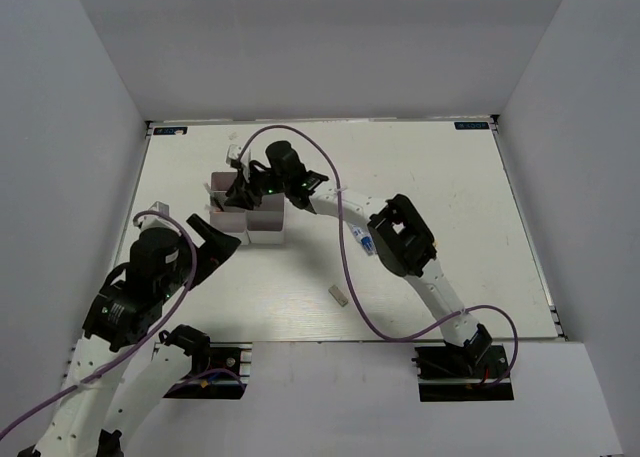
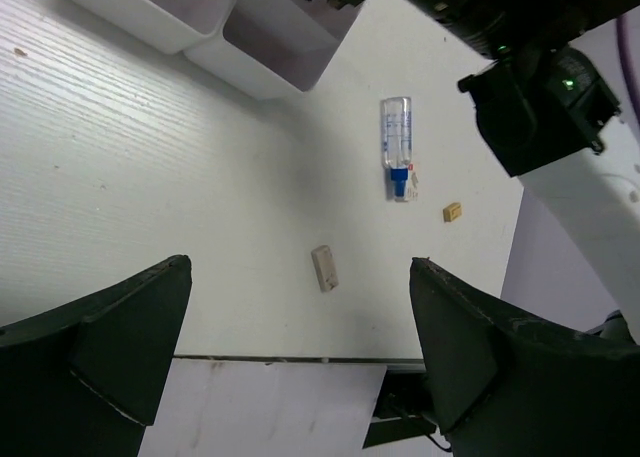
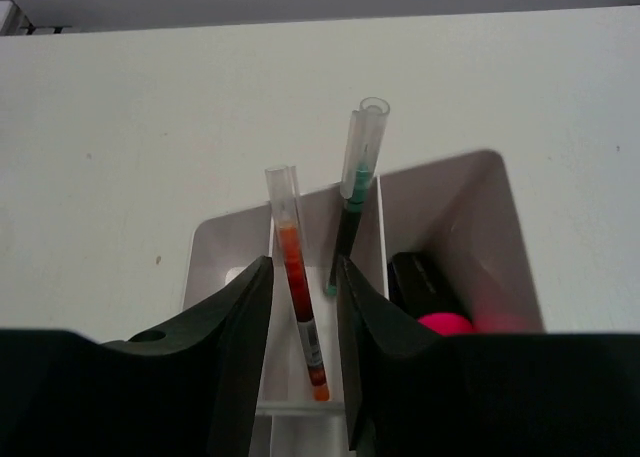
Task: Sort the stationery into containers
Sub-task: Place the pen in the storage box, then pick up the stationery from the center of the board.
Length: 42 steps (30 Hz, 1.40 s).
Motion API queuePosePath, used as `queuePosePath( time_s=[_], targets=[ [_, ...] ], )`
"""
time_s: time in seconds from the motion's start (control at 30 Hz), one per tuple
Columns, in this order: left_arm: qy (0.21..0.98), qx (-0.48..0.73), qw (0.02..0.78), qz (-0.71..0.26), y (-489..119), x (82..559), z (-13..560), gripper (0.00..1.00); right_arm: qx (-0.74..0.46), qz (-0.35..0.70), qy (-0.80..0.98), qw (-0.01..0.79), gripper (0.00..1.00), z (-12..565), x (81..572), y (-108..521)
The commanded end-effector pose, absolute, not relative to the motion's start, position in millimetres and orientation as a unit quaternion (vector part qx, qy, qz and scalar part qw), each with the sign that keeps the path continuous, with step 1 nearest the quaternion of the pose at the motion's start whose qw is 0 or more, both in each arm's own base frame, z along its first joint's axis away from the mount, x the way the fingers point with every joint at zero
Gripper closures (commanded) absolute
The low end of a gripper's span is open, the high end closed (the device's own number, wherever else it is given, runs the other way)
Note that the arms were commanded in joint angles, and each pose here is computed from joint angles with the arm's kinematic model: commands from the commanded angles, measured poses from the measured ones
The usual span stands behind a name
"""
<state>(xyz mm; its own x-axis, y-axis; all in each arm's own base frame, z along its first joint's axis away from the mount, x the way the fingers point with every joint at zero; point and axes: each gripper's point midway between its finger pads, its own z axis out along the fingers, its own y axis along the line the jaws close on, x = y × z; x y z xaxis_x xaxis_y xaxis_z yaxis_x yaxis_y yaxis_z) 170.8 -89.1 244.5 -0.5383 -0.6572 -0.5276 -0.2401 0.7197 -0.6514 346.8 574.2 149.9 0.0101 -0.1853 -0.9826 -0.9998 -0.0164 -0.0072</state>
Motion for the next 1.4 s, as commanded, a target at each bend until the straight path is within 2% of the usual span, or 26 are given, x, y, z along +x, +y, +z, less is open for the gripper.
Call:
queuePosePath(
  time_s=[0.0,0.1,0.2,0.23,0.3,0.33,0.37,0.43,0.47,0.5,0.57,0.7,0.73,0.77,0.8,0.83,0.87,0.9,0.93,1.0,1.17,1.37],
  targets=[
    [0.829,-0.261,0.397,-0.296,-103,180,252,0.00,-0.547,0.455,0.472,0.520,0.62,253,350,555],
    [0.834,-0.248,0.380,-0.314,-117,186,247,0.05,-0.544,0.455,0.464,0.531,0.62,281,345,537],
    [0.845,-0.229,0.355,-0.328,-132,192,234,0.17,-0.534,0.445,0.465,0.548,0.62,308,346,512],
    [0.845,-0.221,0.351,-0.338,-139,195,230,0.26,-0.528,0.437,0.470,0.556,0.62,317,352,498],
    [0.851,-0.205,0.326,-0.358,-154,198,221,0.38,-0.509,0.416,0.486,0.576,0.62,342,356,478],
    [0.848,-0.196,0.323,-0.371,-161,203,216,0.45,-0.501,0.404,0.525,0.557,0.62,326,365,465],
    [0.849,-0.182,0.306,-0.390,-170,201,213,0.57,-0.494,0.394,0.535,0.561,0.64,334,367,455],
    [0.853,-0.175,0.280,-0.403,-183,207,198,0.69,-0.458,0.342,0.621,0.537,0.85,311,389,422],
    [0.854,-0.165,0.266,-0.415,-190,206,198,0.73,-0.440,0.315,0.639,0.546,0.96,318,397,406],
    [0.858,-0.163,0.255,-0.416,-193,206,191,0.73,-0.429,0.298,0.659,0.541,1.00,311,407,392],
    [0.865,-0.160,0.237,-0.413,-199,209,182,0.73,-0.412,0.263,0.721,0.491,1.00,278,409,356],
    [0.883,-0.134,0.215,-0.395,-210,213,171,0.60,-0.378,0.223,0.783,0.442,1.00,243,407,281],
    [0.894,-0.116,0.198,-0.386,-221,216,165,0.53,-0.357,0.207,0.810,0.417,0.92,224,398,244],
    [0.894,-0.116,0.198,-0.386,-222,216,165,0.53,-0.357,0.207,0.806,0.425,0.92,232,396,243],
    [0.899,-0.105,0.185,-0.384,-230,212,161,0.50,-0.352,0.204,0.809,0.425,0.79,233,391,234],
    [0.901,-0.097,0.179,-0.384,-236,212,162,0.47,-0.335,0.199,0.834,0.391,0.72,204,383,212],
    [0.909,-0.096,0.170,-0.369,-239,211,155,0.40,-0.333,0.197,0.839,0.382,0.67,197,378,206],
    [0.924,-0.090,0.153,-0.340,-245,207,138,0.37,-0.328,0.198,0.839,0.386,0.65,204,370,197],
    [0.932,-0.085,0.142,-0.323,-249,204,131,0.33,-0.316,0.195,0.857,0.358,0.65,178,360,183],
    [0.947,-0.068,0.121,-0.290,-262,193,123,0.26,-0.300,0.190,0.865,0.355,0.65,172,350,166],
    [0.972,-0.092,0.052,-0.210,-289,175,86,0.24,-0.265,0.188,0.881,0.345,0.65,157,334,138],
    [0.984,-0.132,0.037,-0.118,-312,178,67,0.27,-0.224,0.197,0.891,0.342,0.65,151,326,117]
  ],
)
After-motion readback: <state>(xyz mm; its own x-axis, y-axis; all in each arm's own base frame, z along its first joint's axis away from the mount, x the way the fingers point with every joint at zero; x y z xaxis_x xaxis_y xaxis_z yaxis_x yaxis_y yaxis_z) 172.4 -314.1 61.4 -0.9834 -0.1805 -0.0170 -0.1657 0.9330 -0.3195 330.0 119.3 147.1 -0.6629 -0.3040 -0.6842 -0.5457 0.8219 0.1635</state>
